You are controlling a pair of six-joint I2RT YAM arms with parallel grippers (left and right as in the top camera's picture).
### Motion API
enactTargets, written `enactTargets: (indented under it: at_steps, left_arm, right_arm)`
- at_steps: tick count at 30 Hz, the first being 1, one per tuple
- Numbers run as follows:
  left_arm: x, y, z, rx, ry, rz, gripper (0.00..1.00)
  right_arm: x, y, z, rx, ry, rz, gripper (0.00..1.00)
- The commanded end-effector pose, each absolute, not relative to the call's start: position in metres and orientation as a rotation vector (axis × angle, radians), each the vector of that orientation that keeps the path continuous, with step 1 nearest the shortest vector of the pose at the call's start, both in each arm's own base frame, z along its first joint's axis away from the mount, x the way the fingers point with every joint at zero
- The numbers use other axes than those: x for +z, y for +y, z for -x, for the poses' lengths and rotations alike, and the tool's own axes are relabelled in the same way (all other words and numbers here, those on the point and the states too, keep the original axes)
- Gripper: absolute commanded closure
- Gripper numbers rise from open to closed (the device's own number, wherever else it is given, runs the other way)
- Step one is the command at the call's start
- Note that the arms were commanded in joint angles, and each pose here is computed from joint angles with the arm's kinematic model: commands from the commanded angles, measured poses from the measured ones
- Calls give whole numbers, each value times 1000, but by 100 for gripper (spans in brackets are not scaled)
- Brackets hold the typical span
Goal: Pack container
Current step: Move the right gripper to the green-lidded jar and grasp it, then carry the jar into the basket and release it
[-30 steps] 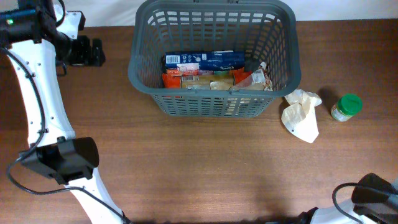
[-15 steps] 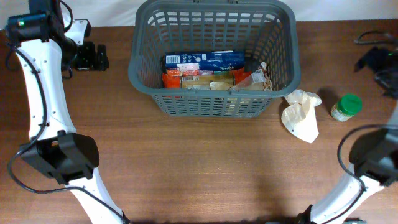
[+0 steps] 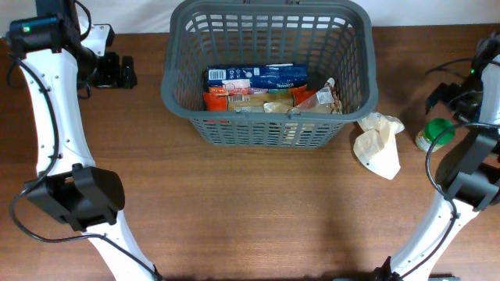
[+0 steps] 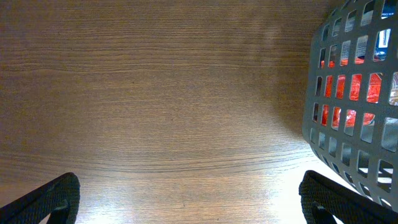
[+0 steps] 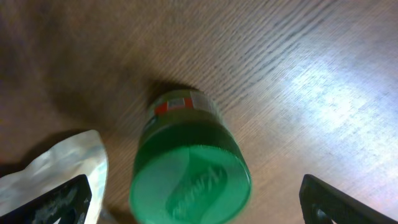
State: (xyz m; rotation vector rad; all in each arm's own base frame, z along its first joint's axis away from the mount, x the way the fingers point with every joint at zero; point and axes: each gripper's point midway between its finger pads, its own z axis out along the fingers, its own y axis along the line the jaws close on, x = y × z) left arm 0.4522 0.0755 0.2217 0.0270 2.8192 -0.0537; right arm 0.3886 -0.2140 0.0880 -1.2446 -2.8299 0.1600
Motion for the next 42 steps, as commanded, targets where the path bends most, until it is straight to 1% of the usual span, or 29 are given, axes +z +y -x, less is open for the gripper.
enactTargets:
  at_steps: [1, 8, 14, 15, 16, 18, 19, 21, 23, 28, 29, 32, 33, 34, 35, 36, 39, 42]
  left_arm:
    - [221, 77, -452, -52, 2822, -7, 1]
    - [221, 77, -452, -52, 2822, -7, 1]
    - [221, 77, -452, -52, 2822, -7, 1]
    - [221, 77, -452, -52, 2822, -7, 1]
    - [221, 77, -452, -52, 2822, -7, 1]
    - [221, 77, -452, -52, 2822, -7, 1]
    - [221, 77, -452, -52, 2823, -7, 1]
    - [221, 77, -452, -52, 2823, -7, 1]
    - [221, 77, -452, -52, 2822, -7, 1]
    - [221, 77, -452, -52, 2823, -7, 1]
    - [221, 77, -452, -52, 2822, -7, 1]
    - [221, 77, -452, -52, 2823, -7, 1]
    - [221, 77, -452, -52, 2822, -7, 1]
    - [221, 77, -452, -52, 2823, -7, 1]
    - [221, 77, -452, -52, 2822, -7, 1]
    - [221, 77, -452, -52, 2823, -7, 1]
    - [221, 77, -452, -52, 2822, -7, 1]
    - [221, 77, -452, -52, 2823, -7, 1]
  right_arm:
    - [59, -208, -381, 121, -2788, 1190, 1]
    - [14, -201, -369, 103, -2753, 1173, 1]
    - [-1, -195, -366, 70, -2747, 1173, 0]
    - [-1, -196, -367, 70, -2748, 1173, 1]
    - [-1, -196, -367, 70, -2748, 1174, 4]
    - [-1, -196, -367, 70, -2748, 1173, 12]
    - [-1, -195, -366, 70, -2747, 1173, 25]
    - [-1, -195, -366, 70, -2747, 1173, 30]
    - [-1, -195, -366, 70, -2746, 1173, 33]
    - [-1, -195, -366, 69, -2744, 1172, 33]
    - [-1, -195, -366, 69, -2744, 1172, 34]
    - [2, -196, -367, 70, -2750, 1174, 45]
    - [6, -196, -368, 69, -2753, 1176, 52]
    - [13, -197, -371, 65, -2762, 1181, 69]
    - [25, -198, -376, 55, -2779, 1190, 79]
    - [39, -199, -382, 41, -2804, 1203, 96]
    - [93, -202, -403, -3, -2906, 1246, 96]
    - [167, -192, -422, -116, -3052, 1281, 96]
